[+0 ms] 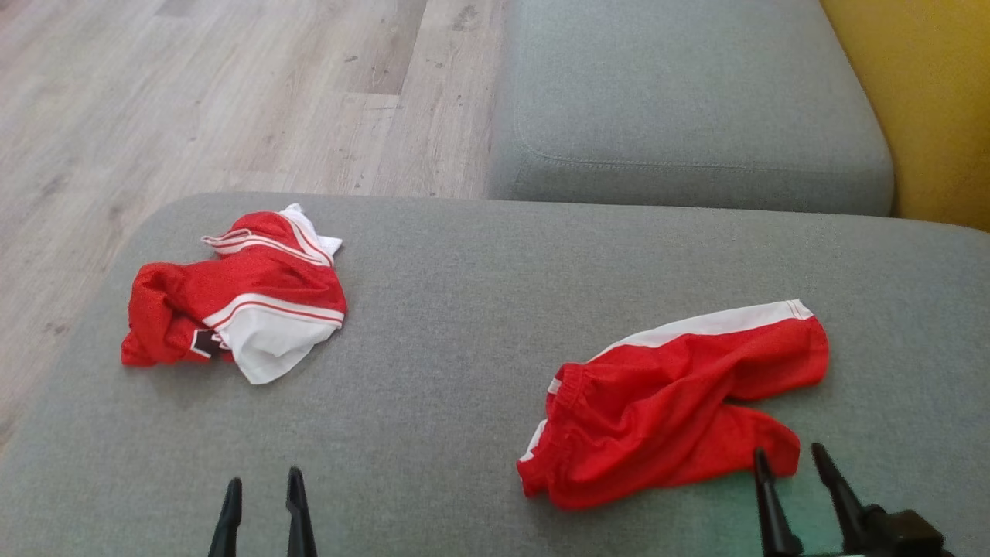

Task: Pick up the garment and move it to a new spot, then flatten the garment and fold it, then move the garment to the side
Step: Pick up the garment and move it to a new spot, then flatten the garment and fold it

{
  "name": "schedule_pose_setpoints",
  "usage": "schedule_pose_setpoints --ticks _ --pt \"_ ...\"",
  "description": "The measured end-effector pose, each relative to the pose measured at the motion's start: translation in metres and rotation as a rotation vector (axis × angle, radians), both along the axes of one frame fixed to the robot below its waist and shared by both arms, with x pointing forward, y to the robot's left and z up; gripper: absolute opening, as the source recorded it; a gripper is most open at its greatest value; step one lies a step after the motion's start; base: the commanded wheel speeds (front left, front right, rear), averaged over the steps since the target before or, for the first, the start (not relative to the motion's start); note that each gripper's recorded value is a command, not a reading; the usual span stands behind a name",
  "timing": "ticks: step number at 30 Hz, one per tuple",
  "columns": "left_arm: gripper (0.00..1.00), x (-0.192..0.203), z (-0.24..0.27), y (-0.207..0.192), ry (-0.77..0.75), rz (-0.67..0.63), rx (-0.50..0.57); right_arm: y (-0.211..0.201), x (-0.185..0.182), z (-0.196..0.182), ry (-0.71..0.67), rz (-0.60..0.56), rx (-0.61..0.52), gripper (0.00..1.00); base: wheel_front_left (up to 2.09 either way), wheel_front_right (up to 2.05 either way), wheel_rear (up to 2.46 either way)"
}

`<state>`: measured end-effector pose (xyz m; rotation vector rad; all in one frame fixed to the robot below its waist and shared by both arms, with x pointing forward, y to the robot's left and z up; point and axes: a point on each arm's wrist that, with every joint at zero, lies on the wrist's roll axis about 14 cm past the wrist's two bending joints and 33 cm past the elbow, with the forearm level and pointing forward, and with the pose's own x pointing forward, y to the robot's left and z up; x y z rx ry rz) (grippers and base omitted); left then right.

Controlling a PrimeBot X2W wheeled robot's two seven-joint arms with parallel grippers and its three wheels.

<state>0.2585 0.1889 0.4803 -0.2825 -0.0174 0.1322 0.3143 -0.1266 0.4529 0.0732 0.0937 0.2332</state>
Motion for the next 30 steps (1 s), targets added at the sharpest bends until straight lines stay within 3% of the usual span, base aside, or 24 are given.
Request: schedule_pose_setpoints --ticks 24,30 --pt "1.00 -0.001 -0.006 -0.017 0.012 -0.098 0.097 0.011 -0.008 0.000 0.002 0.029 0.029 1.00 0.00 0.00 0.00" --pt "1.00 0.008 -0.013 -0.038 0.029 -0.195 0.105 0.010 -0.012 -0.002 0.009 0.027 0.028 1.00 0.00 0.00 0.00"
